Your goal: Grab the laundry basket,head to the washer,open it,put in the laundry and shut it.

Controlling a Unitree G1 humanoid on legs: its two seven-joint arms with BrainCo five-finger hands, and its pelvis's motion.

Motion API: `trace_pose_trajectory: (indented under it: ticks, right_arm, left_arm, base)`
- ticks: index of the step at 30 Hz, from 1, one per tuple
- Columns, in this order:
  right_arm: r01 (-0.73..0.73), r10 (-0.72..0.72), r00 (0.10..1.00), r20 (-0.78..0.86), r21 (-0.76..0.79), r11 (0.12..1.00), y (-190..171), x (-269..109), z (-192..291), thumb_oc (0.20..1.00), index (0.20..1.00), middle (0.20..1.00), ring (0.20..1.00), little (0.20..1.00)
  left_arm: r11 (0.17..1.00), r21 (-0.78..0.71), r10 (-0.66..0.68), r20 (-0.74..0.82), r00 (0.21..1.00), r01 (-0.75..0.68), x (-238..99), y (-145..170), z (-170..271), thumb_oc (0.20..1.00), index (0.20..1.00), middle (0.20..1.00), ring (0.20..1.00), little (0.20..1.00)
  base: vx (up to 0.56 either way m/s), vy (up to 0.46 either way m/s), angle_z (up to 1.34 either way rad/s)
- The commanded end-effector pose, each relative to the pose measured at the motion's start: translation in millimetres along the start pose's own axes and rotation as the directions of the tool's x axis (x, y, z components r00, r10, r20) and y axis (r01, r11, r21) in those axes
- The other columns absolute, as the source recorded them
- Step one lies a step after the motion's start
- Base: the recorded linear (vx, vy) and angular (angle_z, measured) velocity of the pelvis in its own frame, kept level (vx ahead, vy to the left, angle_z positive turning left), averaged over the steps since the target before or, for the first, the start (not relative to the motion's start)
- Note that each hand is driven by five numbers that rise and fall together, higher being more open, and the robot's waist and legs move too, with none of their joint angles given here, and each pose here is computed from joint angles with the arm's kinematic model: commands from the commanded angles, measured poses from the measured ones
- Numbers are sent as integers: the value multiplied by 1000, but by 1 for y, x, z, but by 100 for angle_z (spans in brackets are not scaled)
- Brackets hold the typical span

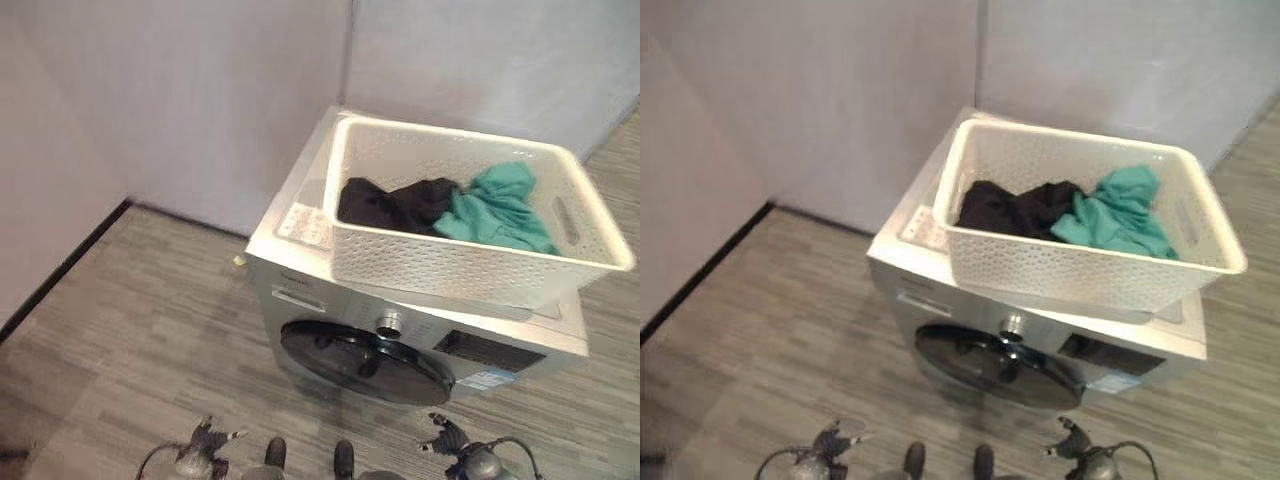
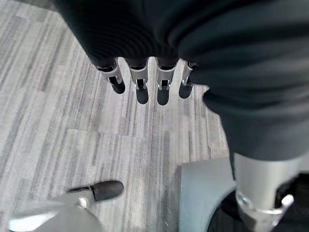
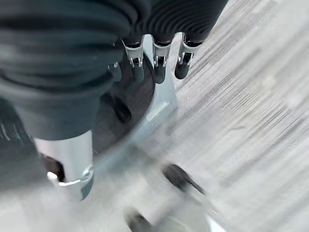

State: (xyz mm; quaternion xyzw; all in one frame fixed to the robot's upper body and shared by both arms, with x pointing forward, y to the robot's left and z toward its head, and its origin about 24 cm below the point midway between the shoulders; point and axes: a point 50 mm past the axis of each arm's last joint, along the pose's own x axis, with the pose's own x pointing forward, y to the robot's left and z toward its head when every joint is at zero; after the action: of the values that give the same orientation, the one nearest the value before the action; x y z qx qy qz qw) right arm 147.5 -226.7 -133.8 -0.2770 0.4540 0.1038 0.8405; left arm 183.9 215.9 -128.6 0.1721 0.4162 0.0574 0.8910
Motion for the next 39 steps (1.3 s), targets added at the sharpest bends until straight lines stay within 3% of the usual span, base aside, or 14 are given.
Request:
trace_pose_trajectory:
  ticks: [1,9,19,23,29,34,39]
  right_arm:
    - [80,-81,996,43,22,997,-26,2,13,1000,1000,1000,1000,1000]
    - [72,-69,996,-52,48,996,-18,-3,-14,1000,1000,1000,1000,1000]
    - [351,-341,931,131,-69,934,-88,-19,29,1000,1000,1000,1000,1000]
    - [569,-560,822,99,-102,816,-127,-46,5,1000,1000,1000,1000,1000]
    - [726,-729,682,51,-161,668,-159,-70,-18,1000,1000,1000,1000,1000]
    - [772,-772,634,48,-102,628,-168,-77,-16,1000,1000,1000,1000,1000]
    - [768,-756,639,143,-63,637,-174,-68,17,1000,1000,1000,1000,1000]
  left_arm:
    - [999,10,31,24,999,-31,2,4,6,1000,1000,1000,1000,1000]
    - [990,119,-75,-1,997,75,-6,-19,-9,1000,1000,1000,1000,1000]
    - [995,97,-9,36,999,5,-8,11,-11,1000,1000,1000,1000,1000]
    - [999,40,36,4,999,-36,-13,20,-27,1000,1000,1000,1000,1000]
    - [999,-23,43,-60,997,-45,-21,17,-48,1000,1000,1000,1000,1000]
    - [1000,-29,7,-68,998,-9,-24,7,-52,1000,1000,1000,1000,1000]
    - [1000,-4,-20,-59,998,20,-23,-1,-49,1000,1000,1000,1000,1000]
  base:
    - [-219,-15,95]
    - [-137,201,73]
    - [-199,219,6]
    - [-72,5,9]
    - [46,-74,-9]
    - [51,-76,-4]
    - [-7,-47,1]
